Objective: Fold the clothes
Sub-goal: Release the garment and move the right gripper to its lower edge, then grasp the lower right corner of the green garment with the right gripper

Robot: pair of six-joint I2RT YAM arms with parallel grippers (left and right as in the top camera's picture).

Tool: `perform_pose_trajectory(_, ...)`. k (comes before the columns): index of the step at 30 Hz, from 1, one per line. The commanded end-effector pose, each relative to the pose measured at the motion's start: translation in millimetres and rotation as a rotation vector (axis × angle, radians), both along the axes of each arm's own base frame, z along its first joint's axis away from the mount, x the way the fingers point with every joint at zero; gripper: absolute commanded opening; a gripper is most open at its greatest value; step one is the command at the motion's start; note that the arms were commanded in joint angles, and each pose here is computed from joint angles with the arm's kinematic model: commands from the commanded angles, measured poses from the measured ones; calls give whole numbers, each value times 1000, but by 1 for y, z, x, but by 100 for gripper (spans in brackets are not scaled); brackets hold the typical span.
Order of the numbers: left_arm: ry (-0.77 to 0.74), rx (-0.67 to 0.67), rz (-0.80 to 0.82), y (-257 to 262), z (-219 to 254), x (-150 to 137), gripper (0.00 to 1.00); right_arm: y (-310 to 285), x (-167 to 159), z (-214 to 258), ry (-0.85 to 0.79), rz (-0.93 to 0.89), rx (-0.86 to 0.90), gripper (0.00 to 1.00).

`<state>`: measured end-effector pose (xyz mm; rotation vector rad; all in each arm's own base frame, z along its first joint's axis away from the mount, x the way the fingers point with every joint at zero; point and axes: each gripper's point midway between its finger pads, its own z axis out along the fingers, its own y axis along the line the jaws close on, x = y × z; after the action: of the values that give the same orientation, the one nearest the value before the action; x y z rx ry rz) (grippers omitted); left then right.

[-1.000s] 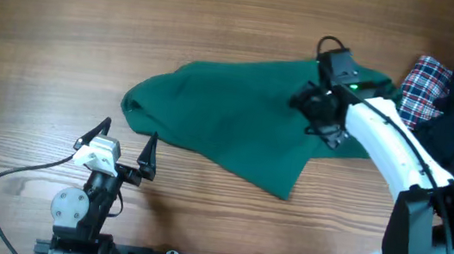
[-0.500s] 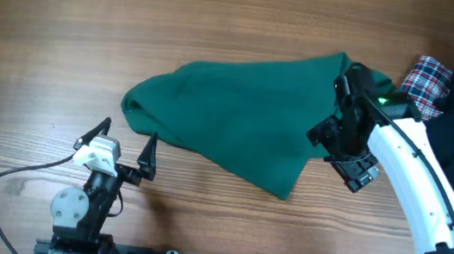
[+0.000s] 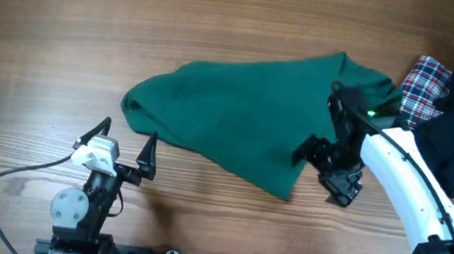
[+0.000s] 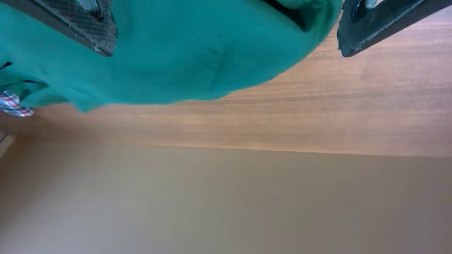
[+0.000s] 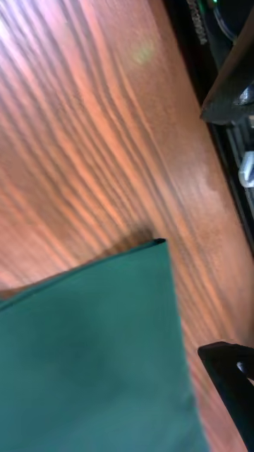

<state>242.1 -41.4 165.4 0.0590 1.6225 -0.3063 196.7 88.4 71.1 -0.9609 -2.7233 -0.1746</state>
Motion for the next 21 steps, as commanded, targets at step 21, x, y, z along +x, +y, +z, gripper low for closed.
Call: perform_pose_trajectory(21,227,-19,50,7,-52,6,100,54,-18,-55,-51,-96,345,100)
